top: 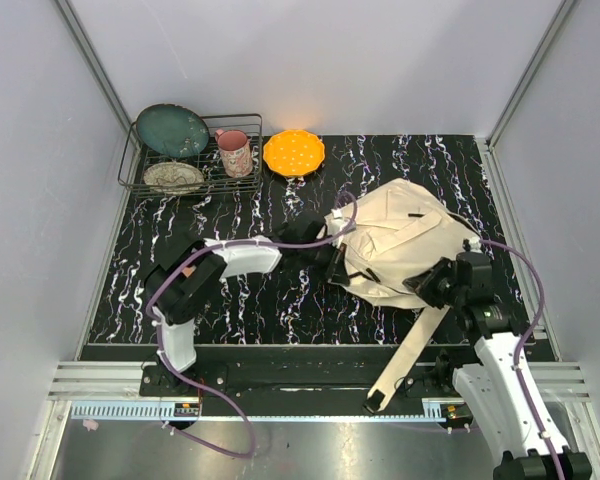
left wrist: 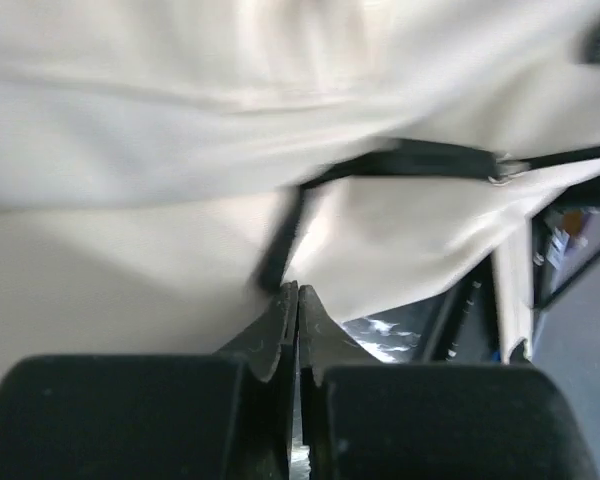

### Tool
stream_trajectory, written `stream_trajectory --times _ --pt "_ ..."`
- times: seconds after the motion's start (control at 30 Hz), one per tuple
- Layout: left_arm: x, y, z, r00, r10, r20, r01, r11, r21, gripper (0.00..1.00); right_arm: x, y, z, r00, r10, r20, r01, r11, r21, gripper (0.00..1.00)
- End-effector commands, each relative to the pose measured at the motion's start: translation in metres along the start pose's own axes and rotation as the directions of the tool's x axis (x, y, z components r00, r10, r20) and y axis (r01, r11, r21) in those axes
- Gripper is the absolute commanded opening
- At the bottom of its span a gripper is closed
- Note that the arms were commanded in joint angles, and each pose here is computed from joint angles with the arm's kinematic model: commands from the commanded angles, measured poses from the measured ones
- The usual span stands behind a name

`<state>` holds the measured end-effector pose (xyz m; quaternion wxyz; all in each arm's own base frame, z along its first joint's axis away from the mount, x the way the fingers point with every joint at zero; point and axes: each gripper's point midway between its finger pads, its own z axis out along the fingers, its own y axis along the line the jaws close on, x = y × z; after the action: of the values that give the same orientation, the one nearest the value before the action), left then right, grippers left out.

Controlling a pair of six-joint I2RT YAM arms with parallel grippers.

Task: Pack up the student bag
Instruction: Zip the student bag at the center of the board.

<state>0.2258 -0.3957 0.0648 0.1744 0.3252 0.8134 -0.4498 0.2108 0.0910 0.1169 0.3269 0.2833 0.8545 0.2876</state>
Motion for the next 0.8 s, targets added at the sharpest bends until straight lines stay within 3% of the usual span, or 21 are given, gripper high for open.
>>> stream_trajectory --times 0.0,0.1,0.27,0.33,0.37,0.47,0.5,0.6,0.77 --pt "0.034 0.109 -0.035 0.983 -0.177 -0.043 0.151 0.927 -0.343 0.00 -0.050 0.010 -0.023 0.956 -0.114 0.270 0.120 0.993 -0.006 0.00" --pt "0.018 0.100 -0.033 0.989 -0.146 -0.023 0.131 0.938 -0.321 0.00 -0.037 0.028 -0.021 0.970 -0.116 0.215 0.143 0.983 -0.118 0.00" --pt "0.006 0.091 -0.036 0.993 -0.118 -0.009 0.110 0.950 -0.293 0.00 -0.034 0.028 -0.014 0.974 -0.171 0.148 0.186 0.978 -0.091 0.00" --pt "-0.009 0.073 -0.039 0.995 -0.087 0.045 0.095 0.968 -0.233 0.01 -0.031 0.024 -0.007 0.977 -0.181 0.108 0.190 0.979 -0.077 0.00" --pt "-0.009 0.066 -0.041 0.995 -0.077 0.057 0.088 0.971 -0.220 0.30 -0.029 0.025 -0.004 0.976 -0.195 0.097 0.203 0.975 -0.089 0.00" --pt "-0.040 0.026 -0.059 0.986 0.048 0.160 -0.020 0.984 -0.175 0.72 -0.027 0.035 0.001 0.968 -0.239 0.074 0.247 0.958 -0.144 0.00" --pt "-0.059 0.004 -0.070 0.969 0.116 0.219 -0.085 0.986 -0.146 0.78 -0.025 0.034 0.003 0.969 -0.242 0.053 0.247 0.958 -0.146 0.00" --pt "-0.071 -0.028 -0.073 0.940 0.238 0.246 -0.218 0.970 -0.106 0.94 -0.016 0.041 0.004 0.959 -0.282 0.014 0.278 0.937 -0.211 0.01" --pt "-0.079 -0.051 -0.055 0.905 0.356 0.233 -0.371 0.928 0.022 0.97 -0.006 0.044 0.004 0.948 -0.317 -0.020 0.301 0.917 -0.263 0.02"
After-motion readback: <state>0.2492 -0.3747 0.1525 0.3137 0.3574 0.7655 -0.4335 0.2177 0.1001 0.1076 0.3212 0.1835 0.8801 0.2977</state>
